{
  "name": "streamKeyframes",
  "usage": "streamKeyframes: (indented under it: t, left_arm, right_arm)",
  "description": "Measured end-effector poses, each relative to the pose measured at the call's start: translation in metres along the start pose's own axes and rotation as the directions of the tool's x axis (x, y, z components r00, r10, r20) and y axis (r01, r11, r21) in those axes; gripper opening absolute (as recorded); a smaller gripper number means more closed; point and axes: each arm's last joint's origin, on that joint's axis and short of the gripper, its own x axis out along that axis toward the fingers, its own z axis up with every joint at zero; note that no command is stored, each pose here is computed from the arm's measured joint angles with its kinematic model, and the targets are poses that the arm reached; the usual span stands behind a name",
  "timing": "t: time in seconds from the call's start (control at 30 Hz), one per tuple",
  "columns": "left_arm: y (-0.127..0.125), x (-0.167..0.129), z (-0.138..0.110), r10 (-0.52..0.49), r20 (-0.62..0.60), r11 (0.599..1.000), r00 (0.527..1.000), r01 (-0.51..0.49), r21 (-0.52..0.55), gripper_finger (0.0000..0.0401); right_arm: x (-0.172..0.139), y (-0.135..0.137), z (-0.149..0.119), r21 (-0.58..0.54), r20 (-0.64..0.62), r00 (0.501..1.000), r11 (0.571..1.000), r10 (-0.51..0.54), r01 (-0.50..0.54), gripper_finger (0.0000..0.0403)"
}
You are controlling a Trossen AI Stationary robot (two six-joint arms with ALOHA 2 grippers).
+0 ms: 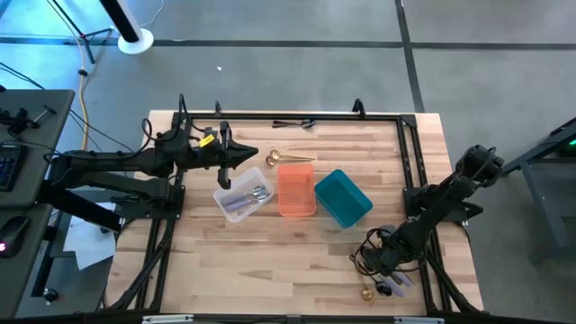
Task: Sort silverware by color (type)
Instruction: Put the purple spoon into the white bin
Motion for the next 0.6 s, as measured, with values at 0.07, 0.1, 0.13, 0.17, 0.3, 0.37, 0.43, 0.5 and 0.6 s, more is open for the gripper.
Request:
streamKeyframes:
  t: [0.07, 0.1, 0.13, 0.17, 0.3, 0.37, 0.43, 0.5, 0.6]
  left_arm:
    - [0.0, 0.0, -0.0001, 0.0, 0.0, 1.0, 1.0, 0.0, 0.0, 0.0]
    - [0.0, 0.0, 0.0, 0.0, 0.0, 1.0, 1.0, 0.0, 0.0, 0.0]
    - [0.0, 0.0, 0.0, 0.0, 0.0, 1.0, 1.0, 0.0, 0.0, 0.0]
    - [0.0, 0.0, 0.0, 0.0, 0.0, 1.0, 1.0, 0.0, 0.0, 0.0]
    - [0.0, 0.0, 0.0, 0.0, 0.0, 1.0, 1.0, 0.0, 0.0, 0.0]
    - [0.0, 0.0, 0.0, 0.0, 0.0, 1.0, 1.0, 0.0, 0.0, 0.0]
    - [0.0, 0.0, 0.0, 0.0, 0.0, 1.0, 1.0, 0.0, 0.0, 0.0]
    - [0.0, 0.0, 0.0, 0.0, 0.0, 1.0, 1.0, 0.0, 0.0, 0.0]
    - [0.0, 0.0, 0.0, 0.0, 0.0, 1.0, 1.0, 0.0, 0.0, 0.0]
  right_arm:
    - [0.0, -0.0002, 0.0002, -0.005, 0.002, 1.0, 1.0, -0.002, 0.002, 0.0071]
    - [0.0, -0.0003, 0.0002, -0.005, 0.003, 1.0, 1.0, -0.003, 0.003, 0.0061]
    - [0.0, -0.0003, 0.0003, -0.005, 0.003, 1.0, 1.0, -0.003, 0.003, 0.005]
    - [0.0, -0.0004, 0.0003, -0.005, 0.004, 1.0, 1.0, -0.004, 0.004, 0.0039]
    - [0.0, -0.0005, 0.0005, -0.012, 0.006, 1.0, 1.0, -0.004, 0.004, 0.0006]
    - [-0.0001, -0.0004, 0.0004, -0.013, 0.007, 1.0, 1.0, -0.003, 0.004, 0.0008]
    - [-0.0001, -0.0005, 0.0005, -0.013, 0.007, 1.0, 1.0, -0.004, 0.004, 0.001]
    - [-0.0001, -0.0005, 0.0005, -0.013, 0.007, 1.0, 1.0, -0.004, 0.004, 0.0007]
    - [-0.0001, -0.0005, 0.0005, -0.016, 0.007, 1.0, 1.0, -0.004, 0.004, 0.0004]
